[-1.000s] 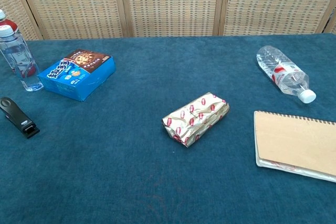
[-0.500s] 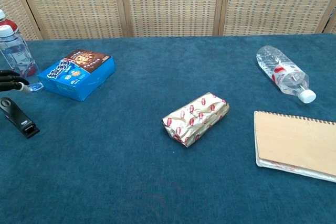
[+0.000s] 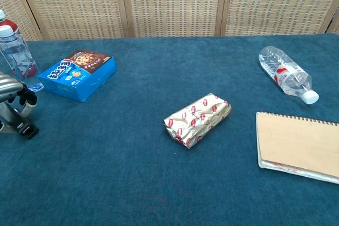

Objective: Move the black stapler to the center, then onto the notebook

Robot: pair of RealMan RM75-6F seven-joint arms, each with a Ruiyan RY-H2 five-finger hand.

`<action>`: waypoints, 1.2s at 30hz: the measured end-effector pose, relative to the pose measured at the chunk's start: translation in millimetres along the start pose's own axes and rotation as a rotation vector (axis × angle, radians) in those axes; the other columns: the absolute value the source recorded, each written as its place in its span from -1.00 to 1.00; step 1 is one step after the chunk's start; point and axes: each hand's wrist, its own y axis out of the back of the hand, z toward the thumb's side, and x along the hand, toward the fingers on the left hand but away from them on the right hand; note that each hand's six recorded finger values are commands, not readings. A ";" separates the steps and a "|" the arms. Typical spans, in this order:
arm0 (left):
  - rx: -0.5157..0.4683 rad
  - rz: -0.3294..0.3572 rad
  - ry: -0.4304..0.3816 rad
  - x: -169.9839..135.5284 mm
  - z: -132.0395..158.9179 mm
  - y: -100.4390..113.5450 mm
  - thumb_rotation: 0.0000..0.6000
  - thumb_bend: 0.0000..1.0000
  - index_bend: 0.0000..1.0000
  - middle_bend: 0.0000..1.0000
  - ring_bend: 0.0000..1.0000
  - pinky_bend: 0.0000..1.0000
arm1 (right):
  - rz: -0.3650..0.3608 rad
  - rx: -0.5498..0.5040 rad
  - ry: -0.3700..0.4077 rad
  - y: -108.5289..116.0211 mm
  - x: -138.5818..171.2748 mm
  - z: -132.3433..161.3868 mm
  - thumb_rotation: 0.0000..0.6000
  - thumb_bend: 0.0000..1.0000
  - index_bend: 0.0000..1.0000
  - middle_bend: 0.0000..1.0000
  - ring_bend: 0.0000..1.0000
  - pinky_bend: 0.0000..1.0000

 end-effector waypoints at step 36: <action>0.020 0.042 -0.199 130.1 203.1 115.3 1.00 -0.50 0.44 0.25 0.05 0.12 | 0.012 -0.040 -0.051 3.3 -3.9 -18.0 1.00 -1.00 -1.00 -1.00 -1.00 -1.00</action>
